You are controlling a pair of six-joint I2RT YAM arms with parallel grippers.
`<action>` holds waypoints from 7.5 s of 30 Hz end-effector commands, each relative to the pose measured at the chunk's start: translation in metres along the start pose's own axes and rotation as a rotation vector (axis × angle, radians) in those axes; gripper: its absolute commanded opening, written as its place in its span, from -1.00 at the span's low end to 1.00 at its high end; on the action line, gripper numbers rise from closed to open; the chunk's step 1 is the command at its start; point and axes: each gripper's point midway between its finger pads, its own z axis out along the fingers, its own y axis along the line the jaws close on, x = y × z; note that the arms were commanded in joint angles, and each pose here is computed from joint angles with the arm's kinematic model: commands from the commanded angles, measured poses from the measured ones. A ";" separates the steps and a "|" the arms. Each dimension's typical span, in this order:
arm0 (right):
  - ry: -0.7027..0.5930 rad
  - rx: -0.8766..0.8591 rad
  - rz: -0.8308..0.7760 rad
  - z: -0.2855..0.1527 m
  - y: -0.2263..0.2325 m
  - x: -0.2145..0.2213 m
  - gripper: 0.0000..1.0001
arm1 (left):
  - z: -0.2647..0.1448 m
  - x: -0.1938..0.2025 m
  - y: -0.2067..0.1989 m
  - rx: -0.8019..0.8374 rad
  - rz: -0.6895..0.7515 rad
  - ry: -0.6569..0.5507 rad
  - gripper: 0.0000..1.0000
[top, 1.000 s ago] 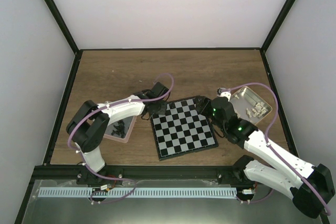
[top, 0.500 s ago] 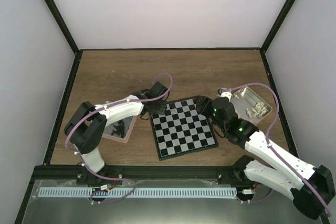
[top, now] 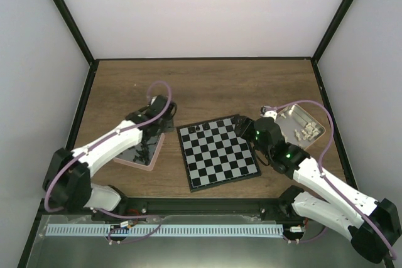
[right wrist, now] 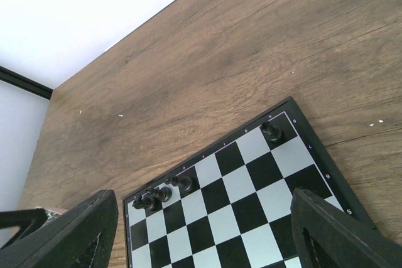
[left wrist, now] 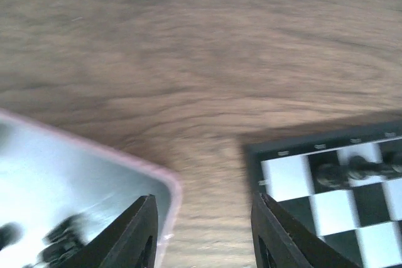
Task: Set up the chess pieces on the board
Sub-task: Pick up the chess piece from the storage box, then place the chess piece on the chessboard.
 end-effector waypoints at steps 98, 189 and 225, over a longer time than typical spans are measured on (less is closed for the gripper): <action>0.532 -0.889 -0.163 -0.018 0.157 0.032 0.53 | -0.116 -0.020 -0.102 1.030 0.084 -0.101 -0.64; 0.184 -0.145 -0.817 0.100 0.161 0.125 -0.98 | -0.261 -0.134 0.059 0.195 -0.060 -0.940 0.67; 0.384 0.109 -0.926 0.183 0.124 0.169 -0.98 | -0.239 -0.126 0.064 0.137 -0.042 -0.911 0.69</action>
